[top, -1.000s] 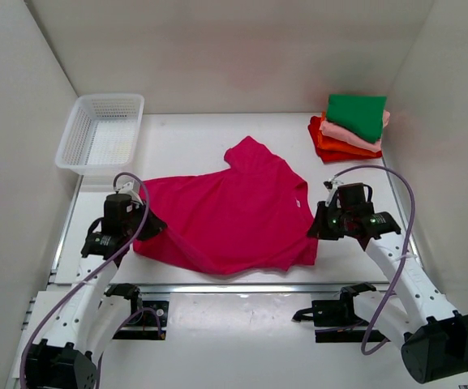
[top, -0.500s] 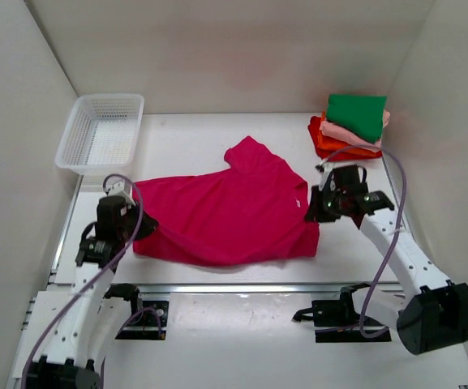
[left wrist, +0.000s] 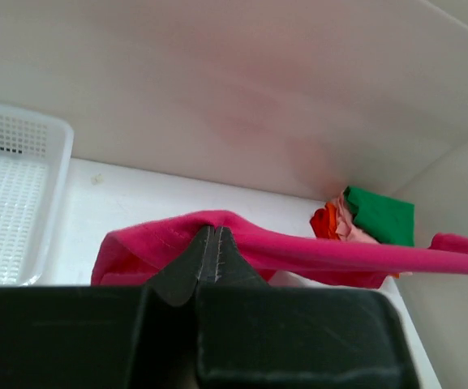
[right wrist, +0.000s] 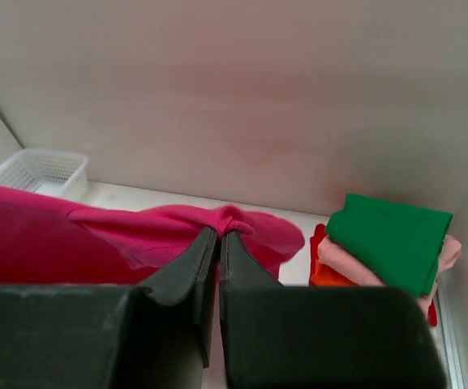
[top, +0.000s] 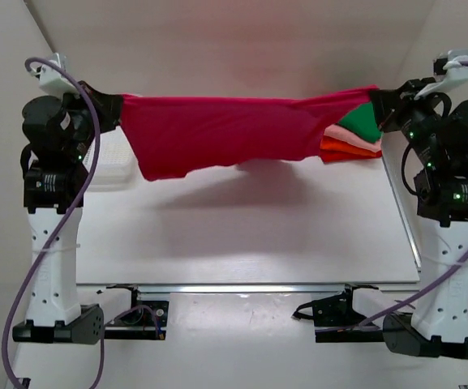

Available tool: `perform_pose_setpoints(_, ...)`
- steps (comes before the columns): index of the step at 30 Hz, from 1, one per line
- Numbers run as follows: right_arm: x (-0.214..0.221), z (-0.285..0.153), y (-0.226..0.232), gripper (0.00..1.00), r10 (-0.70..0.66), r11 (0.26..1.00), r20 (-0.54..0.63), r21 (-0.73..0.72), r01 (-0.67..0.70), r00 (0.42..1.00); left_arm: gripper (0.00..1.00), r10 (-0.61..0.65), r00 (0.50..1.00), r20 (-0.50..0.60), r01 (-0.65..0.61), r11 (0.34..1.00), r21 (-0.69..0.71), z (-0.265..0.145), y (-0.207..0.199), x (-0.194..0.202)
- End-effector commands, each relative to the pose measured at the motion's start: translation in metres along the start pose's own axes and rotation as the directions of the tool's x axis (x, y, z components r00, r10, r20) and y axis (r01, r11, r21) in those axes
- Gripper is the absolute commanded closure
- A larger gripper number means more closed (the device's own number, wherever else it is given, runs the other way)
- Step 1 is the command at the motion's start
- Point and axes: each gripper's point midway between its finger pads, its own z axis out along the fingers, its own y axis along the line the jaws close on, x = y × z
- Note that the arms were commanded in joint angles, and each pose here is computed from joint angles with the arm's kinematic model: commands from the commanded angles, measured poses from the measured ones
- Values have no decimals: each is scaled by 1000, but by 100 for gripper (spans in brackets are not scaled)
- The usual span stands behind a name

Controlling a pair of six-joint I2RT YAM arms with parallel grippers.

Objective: Fold and stack the t-shirts
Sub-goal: Flatten out the tshirt

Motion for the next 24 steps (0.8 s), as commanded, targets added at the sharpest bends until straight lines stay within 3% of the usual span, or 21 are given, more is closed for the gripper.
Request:
perform_pose_setpoints(1,49,1,5,100,18,1000,-135,-18,-20,991,100,-16,988,-154,8,999,-54,-7,25,60)
perform_pose_setpoints(4,108,-15,13,100,123,991,-267,-21,-134,956,100,-59,972,-228,56,998,-21,-29,28,116)
perform_pose_setpoints(5,175,-26,28,100,200,974,-426,-15,-228,882,100,-101,952,-288,97,995,-25,-40,33,157)
perform_pose_setpoints(6,191,-36,35,100,215,969,-461,-9,-247,861,100,-127,926,-357,118,992,-46,-53,45,200)
perform_pose_setpoints(7,213,-45,38,100,233,965,-507,12,-264,830,100,-132,917,-375,132,991,-27,-61,43,216)
perform_pose_setpoints(10,319,-102,64,100,310,938,-720,126,-323,621,100,-166,852,-497,132,986,-103,-94,71,299)
perform_pose_setpoints(11,331,-113,60,93,333,935,-732,173,-310,595,100,-156,852,-500,115,987,-112,-102,75,303)
perform_pose_setpoints(12,353,-126,59,67,343,931,-770,200,-307,539,100,-149,844,-515,98,987,-125,-106,82,313)
perform_pose_setpoints(13,369,-136,56,53,359,924,-791,227,-306,495,100,-143,836,-530,87,988,-130,-110,86,319)
perform_pose_setpoints(14,372,-138,53,33,365,922,-790,236,-306,493,100,-142,831,-537,81,987,-136,-112,88,322)
perform_pose_setpoints(16,373,-138,41,12,392,915,-767,267,-302,508,100,-139,833,-536,71,987,-145,-111,91,321)
perform_pose_setpoints(17,371,-137,39,8,389,916,-764,264,-301,515,100,-135,829,-542,71,988,-138,-108,89,322)
perform_pose_setpoints(20,367,-127,29,25,361,930,-760,254,-264,540,100,-148,824,-547,91,987,-130,-104,87,323)
perform_pose_setpoints(24,392,-126,39,39,310,947,-816,222,-232,488,100,-151,818,-555,95,987,-128,-104,87,329)
